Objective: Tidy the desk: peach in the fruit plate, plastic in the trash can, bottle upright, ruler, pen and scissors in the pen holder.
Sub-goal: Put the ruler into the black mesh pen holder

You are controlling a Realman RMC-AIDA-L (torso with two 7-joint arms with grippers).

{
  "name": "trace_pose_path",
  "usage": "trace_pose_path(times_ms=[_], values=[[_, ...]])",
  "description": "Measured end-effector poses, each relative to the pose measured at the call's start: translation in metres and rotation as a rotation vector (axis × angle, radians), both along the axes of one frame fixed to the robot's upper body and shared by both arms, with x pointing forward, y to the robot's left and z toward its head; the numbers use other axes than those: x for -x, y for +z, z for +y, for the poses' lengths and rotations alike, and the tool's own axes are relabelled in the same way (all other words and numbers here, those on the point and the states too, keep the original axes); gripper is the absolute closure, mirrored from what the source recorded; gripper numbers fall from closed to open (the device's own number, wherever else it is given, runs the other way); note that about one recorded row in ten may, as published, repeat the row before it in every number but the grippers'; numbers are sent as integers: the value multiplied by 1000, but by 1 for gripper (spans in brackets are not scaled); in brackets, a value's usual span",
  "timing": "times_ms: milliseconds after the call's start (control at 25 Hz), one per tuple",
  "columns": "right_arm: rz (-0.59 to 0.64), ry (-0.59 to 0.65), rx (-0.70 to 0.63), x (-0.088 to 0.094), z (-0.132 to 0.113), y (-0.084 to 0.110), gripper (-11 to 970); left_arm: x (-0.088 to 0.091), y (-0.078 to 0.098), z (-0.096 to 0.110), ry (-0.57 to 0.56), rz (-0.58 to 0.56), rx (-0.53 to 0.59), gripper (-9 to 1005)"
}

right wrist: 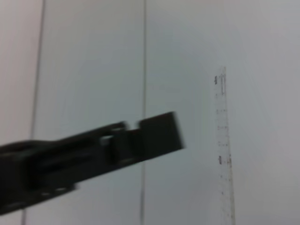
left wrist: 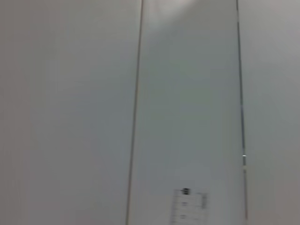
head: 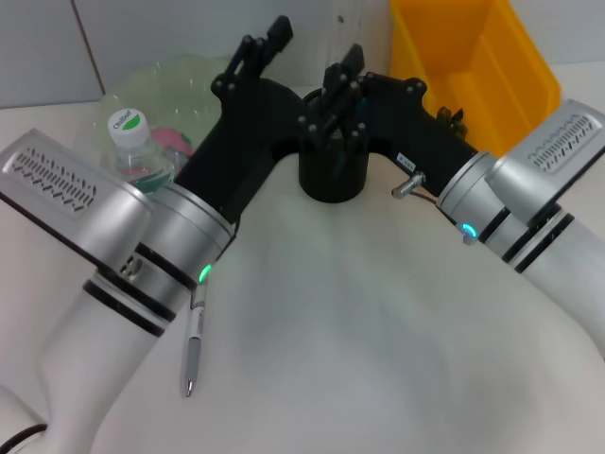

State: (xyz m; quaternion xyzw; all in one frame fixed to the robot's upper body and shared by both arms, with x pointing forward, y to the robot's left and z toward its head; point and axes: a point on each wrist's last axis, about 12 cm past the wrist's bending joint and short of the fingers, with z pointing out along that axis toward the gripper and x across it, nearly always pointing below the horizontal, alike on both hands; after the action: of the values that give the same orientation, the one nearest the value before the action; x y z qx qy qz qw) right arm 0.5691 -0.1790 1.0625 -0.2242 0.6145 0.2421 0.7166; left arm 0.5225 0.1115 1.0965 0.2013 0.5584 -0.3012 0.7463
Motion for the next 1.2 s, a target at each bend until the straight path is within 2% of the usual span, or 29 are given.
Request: trace_pose_path(times_ms=[280,680,1200], values=[[31,-64,38,-14,-5,0,927,10,-6,0,-81,25,-2,213],[88,-69,101,-34,8,3,920,21,-13,3,-134,78,16,213],[162,-80,140,-41,15,-1,912,22,-16,4,-138,90,9,214]])
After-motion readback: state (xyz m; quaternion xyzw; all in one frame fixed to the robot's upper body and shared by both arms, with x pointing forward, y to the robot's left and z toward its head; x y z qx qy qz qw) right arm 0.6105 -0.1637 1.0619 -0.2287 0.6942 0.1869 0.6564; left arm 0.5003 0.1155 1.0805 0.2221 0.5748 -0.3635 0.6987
